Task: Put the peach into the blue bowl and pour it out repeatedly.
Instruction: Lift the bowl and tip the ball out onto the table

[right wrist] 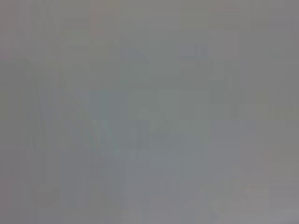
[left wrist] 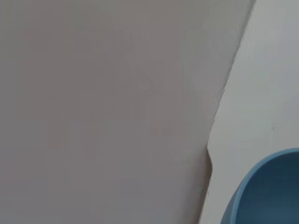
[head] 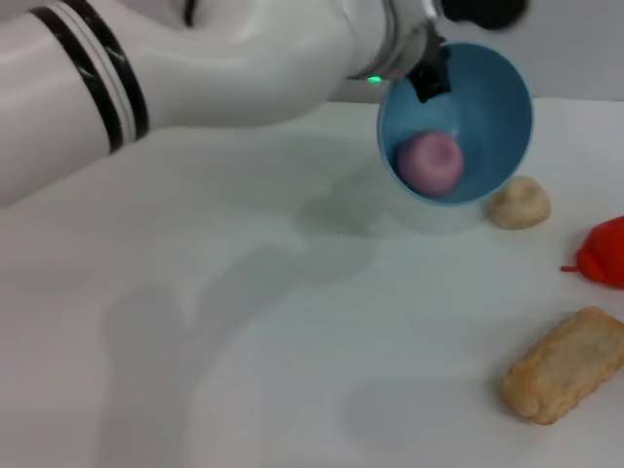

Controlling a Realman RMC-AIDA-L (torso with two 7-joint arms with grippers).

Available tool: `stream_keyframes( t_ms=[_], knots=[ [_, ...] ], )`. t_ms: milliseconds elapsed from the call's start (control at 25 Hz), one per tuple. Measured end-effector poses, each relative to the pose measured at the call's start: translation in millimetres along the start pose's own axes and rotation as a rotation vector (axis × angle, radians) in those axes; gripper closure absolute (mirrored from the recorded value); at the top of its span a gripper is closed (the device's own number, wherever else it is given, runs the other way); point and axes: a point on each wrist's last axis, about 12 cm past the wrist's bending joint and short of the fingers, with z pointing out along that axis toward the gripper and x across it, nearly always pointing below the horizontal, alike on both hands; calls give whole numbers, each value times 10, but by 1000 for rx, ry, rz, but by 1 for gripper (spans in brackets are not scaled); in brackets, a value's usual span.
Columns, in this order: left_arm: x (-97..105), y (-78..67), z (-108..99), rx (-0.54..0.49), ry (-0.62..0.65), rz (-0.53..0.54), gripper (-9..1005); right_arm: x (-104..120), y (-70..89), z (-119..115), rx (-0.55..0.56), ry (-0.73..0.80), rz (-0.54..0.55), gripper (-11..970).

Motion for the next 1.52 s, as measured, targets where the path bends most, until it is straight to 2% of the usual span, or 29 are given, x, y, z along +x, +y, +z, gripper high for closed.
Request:
stream_keyframes(
  t_ms=[120, 320, 360, 400, 640, 880, 1160, 1280, 1520],
  knots=[
    [-131, -154, -19, -14, -34, 189, 998, 35, -7, -36, 7, 11, 7, 473],
    [-301, -365, -77, 0, -107, 424, 998, 38, -5, -35, 7, 12, 9, 474],
    [-301, -365, -77, 0, -107, 424, 998, 36, -1, -30, 6, 11, 9, 474],
    [-345, -403, -87, -7, -137, 503, 998, 34, 4, -25, 5, 10, 9, 474],
    [-358, -532, -98, -47, -255, 671, 998, 41, 14, -22, 6, 10, 15, 474],
    [-244, -645, -99, -119, -367, 799, 998, 27, 10, -9, 10, 4, 18, 474],
    [-175, -648, -86, -162, -388, 876, 998, 10, 20, 31, 9, 3, 18, 474],
    [-110, -729, -78, -206, -430, 982, 998, 8, 23, 37, 8, 4, 18, 475],
    [-65, -791, -107, -261, -473, 1057, 997, 29, 34, 29, 9, 11, 23, 475]
  ],
)
